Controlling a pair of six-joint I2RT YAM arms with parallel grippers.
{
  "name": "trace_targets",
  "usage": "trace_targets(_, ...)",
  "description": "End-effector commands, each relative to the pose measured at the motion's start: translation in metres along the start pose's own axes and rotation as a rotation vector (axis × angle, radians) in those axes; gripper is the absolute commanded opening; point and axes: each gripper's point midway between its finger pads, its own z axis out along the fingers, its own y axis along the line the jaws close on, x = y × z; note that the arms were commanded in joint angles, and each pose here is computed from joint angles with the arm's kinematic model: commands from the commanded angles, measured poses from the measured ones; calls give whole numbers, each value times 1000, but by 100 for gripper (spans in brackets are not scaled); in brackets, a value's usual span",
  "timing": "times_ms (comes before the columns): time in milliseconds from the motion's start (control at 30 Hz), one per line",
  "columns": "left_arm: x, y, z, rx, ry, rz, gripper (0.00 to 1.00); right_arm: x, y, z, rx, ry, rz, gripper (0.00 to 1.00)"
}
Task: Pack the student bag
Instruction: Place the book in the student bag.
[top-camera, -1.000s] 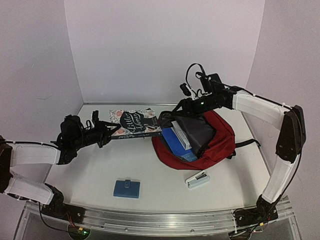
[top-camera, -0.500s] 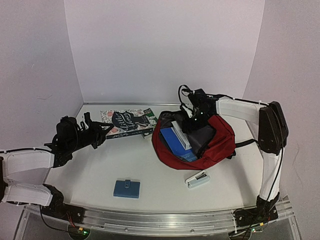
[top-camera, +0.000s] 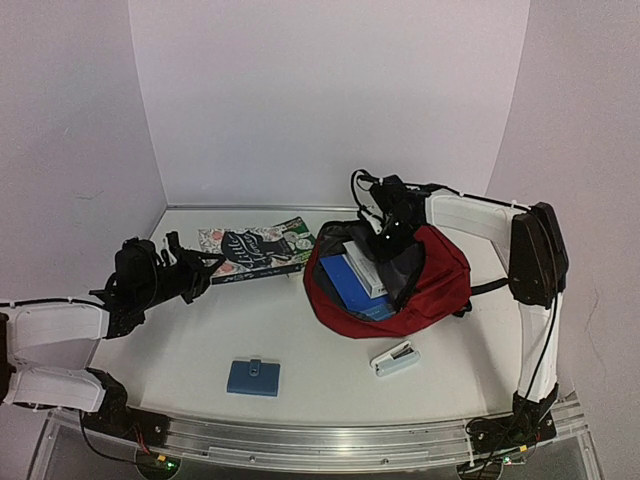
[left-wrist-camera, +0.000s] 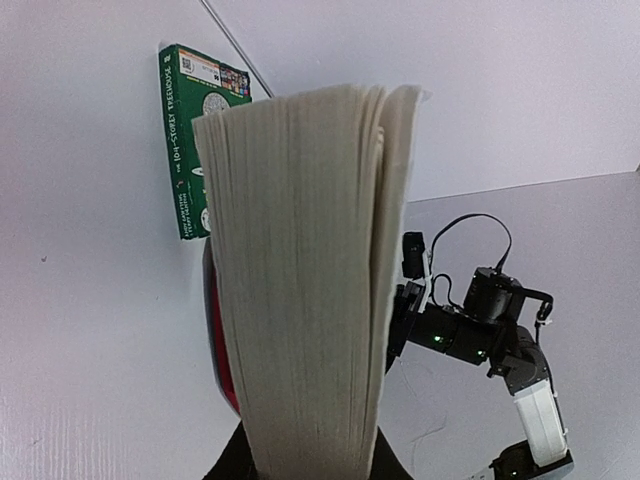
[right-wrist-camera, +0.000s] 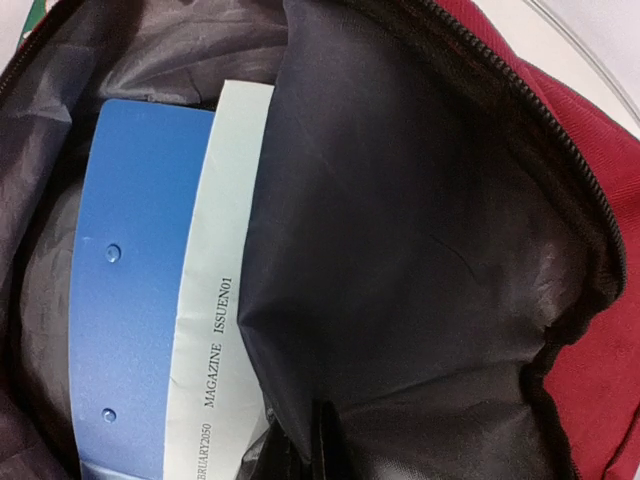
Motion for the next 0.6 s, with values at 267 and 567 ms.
trace_targets(267, 8, -76, 32, 315, 88, 121, 0, -62, 21, -101, -197, -251, 51, 0)
trace_targets(567, 28, -97, 84, 382, 172, 135, 0, -73, 31, -121, -273, -297, 50, 0)
